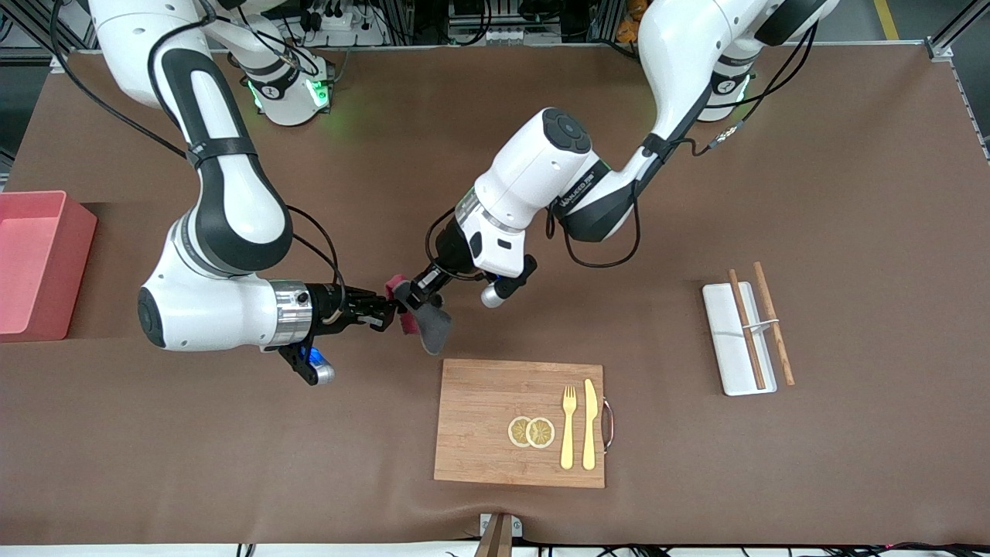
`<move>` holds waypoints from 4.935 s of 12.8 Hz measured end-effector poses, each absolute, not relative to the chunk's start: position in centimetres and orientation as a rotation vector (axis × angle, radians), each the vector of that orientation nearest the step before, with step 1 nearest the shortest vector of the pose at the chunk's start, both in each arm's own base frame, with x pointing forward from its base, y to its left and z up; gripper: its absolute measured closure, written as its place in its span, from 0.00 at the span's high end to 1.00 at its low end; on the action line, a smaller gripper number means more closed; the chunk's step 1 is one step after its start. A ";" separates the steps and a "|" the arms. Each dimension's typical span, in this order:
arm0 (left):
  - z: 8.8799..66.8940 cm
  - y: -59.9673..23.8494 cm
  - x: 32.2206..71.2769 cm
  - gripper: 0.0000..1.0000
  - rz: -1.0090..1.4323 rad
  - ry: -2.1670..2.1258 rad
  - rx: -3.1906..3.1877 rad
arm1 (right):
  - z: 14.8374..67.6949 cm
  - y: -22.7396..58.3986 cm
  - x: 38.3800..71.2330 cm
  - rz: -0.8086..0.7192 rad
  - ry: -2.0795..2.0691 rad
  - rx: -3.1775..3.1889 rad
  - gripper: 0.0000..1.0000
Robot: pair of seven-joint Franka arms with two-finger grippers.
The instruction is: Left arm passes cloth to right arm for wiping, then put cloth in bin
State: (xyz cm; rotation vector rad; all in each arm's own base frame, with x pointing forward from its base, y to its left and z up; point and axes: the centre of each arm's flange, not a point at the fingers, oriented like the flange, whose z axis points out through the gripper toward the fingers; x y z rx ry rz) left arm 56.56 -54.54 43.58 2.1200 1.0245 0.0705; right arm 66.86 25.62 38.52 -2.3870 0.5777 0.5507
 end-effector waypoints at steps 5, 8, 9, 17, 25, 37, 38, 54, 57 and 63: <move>48.5 -49.6 59.2 0.70 0.096 1.083 2.183 | 38.0 23.3 67.4 0.477 0.457 -2.489 0.02; 52.7 -43.8 60.4 1.00 0.129 1.036 2.365 | 36.9 20.9 67.4 0.460 0.362 -2.612 0.02; 53.7 -41.7 60.6 1.00 0.129 0.997 2.451 | 35.9 19.2 67.5 0.458 0.326 -2.653 0.02; 56.2 -21.9 62.7 1.00 -0.067 0.686 2.919 | 23.7 1.7 68.3 0.440 0.173 -2.911 0.02; 60.4 -10.1 60.7 1.00 -0.113 0.333 3.105 | 22.1 -24.1 64.0 0.374 -0.095 -3.013 0.02; 61.1 -5.2 56.5 1.00 -0.046 0.127 3.192 | 40.6 -31.9 60.1 0.370 -0.409 -3.145 0.02; 61.2 -5.2 56.5 1.00 -0.046 0.127 3.192 | 39.4 -31.2 60.4 0.394 -0.412 -3.132 0.02; 61.4 -4.6 56.4 1.00 -0.041 0.144 3.191 | 31.3 15.5 66.6 0.500 0.113 -2.884 0.02; 61.4 -4.5 56.4 1.00 -0.040 0.146 3.191 | 37.1 15.8 66.3 0.427 0.122 -2.847 0.02; 61.1 -4.7 56.8 1.00 -0.022 0.139 3.189 | 49.6 7.1 63.8 0.334 0.161 -2.855 0.02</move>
